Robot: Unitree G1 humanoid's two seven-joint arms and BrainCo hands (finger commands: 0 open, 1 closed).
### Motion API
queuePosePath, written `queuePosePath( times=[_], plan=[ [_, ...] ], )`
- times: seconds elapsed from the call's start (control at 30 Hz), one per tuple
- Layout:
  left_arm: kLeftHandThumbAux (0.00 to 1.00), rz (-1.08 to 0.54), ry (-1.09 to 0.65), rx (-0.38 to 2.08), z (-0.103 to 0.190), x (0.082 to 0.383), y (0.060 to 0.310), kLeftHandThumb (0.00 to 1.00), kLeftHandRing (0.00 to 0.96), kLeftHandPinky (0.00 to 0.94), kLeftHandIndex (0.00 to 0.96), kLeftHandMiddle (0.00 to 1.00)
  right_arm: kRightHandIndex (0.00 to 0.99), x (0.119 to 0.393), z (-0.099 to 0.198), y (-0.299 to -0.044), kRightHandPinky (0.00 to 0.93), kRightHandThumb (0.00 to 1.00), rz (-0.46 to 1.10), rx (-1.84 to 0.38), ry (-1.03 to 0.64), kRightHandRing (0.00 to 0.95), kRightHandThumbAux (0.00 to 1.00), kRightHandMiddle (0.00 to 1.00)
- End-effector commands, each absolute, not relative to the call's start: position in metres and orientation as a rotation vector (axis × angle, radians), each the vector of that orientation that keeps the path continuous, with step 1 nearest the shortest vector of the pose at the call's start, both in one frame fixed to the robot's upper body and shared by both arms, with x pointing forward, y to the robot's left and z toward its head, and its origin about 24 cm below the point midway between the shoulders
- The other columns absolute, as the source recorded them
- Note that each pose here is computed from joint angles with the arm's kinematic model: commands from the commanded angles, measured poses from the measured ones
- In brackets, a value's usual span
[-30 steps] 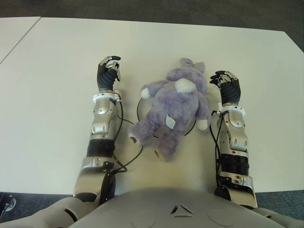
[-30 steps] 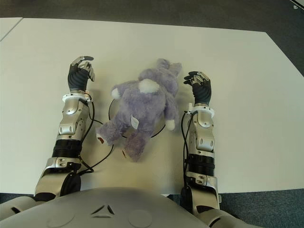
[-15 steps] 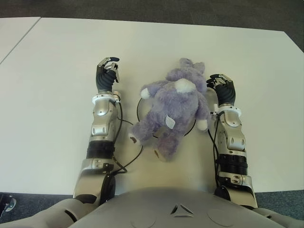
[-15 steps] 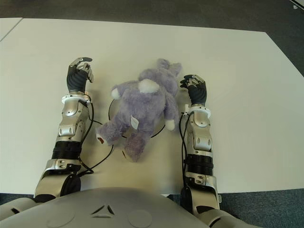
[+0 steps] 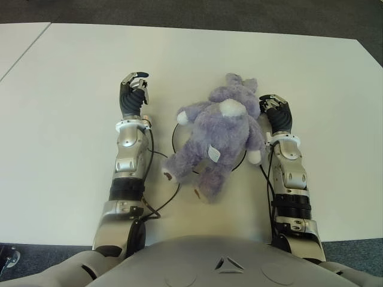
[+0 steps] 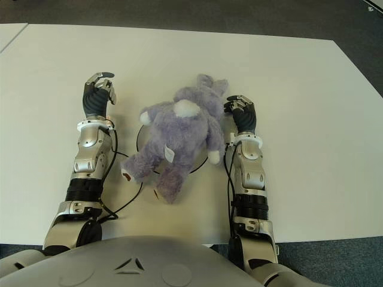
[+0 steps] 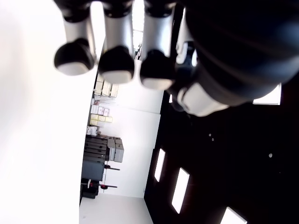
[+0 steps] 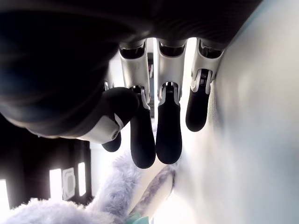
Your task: Put the doll into the plate.
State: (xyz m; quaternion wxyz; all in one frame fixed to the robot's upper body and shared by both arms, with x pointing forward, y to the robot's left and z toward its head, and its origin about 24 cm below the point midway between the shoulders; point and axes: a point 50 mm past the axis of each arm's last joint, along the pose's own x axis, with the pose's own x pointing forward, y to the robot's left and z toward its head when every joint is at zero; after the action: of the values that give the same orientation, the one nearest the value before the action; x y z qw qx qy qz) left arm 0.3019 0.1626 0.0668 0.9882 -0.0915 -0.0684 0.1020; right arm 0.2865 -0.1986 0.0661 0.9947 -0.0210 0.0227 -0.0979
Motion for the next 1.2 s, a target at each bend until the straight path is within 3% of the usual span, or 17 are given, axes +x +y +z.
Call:
queuePosePath(
  times=[0.03, 0.57, 0.63, 0.73, 0.87, 1.2],
  plan=[
    [0.704, 0.229, -0.081, -0.166, 0.052, 0.294, 0.164, 0.710, 0.872, 0.846, 0.442, 0.874, 0.433, 0.282, 0.048, -0.198, 0.832, 0.850, -0.193, -0.054, 0.134, 0.823, 0.672, 0.575],
    [0.705, 0.233, -0.066, -0.157, 0.051, 0.292, 0.166, 0.709, 0.868, 0.839, 0.442, 0.870, 0.431, 0.281, 0.045, -0.195, 0.835, 0.848, -0.233, -0.028, 0.113, 0.826, 0.673, 0.577],
    [0.704, 0.237, -0.066, -0.158, 0.051, 0.292, 0.166, 0.710, 0.866, 0.847, 0.442, 0.870, 0.437, 0.281, 0.044, -0.194, 0.846, 0.769, -0.246, -0.019, 0.105, 0.837, 0.698, 0.739],
    [0.704, 0.239, -0.064, -0.156, 0.050, 0.292, 0.166, 0.710, 0.865, 0.841, 0.442, 0.869, 0.440, 0.283, 0.040, -0.192, 0.860, 0.730, -0.277, 0.081, -0.026, 0.851, 0.710, 0.824],
    [0.704, 0.247, -0.063, -0.149, 0.050, 0.290, 0.167, 0.710, 0.863, 0.833, 0.442, 0.865, 0.440, 0.281, 0.029, -0.193, 0.870, 0.714, -0.279, 0.173, -0.168, 0.868, 0.714, 0.862],
    [0.705, 0.246, -0.066, -0.154, 0.050, 0.290, 0.167, 0.709, 0.867, 0.845, 0.442, 0.868, 0.440, 0.283, 0.027, -0.198, 0.857, 0.705, -0.271, 0.166, -0.259, 0.869, 0.717, 0.877]
  ],
)
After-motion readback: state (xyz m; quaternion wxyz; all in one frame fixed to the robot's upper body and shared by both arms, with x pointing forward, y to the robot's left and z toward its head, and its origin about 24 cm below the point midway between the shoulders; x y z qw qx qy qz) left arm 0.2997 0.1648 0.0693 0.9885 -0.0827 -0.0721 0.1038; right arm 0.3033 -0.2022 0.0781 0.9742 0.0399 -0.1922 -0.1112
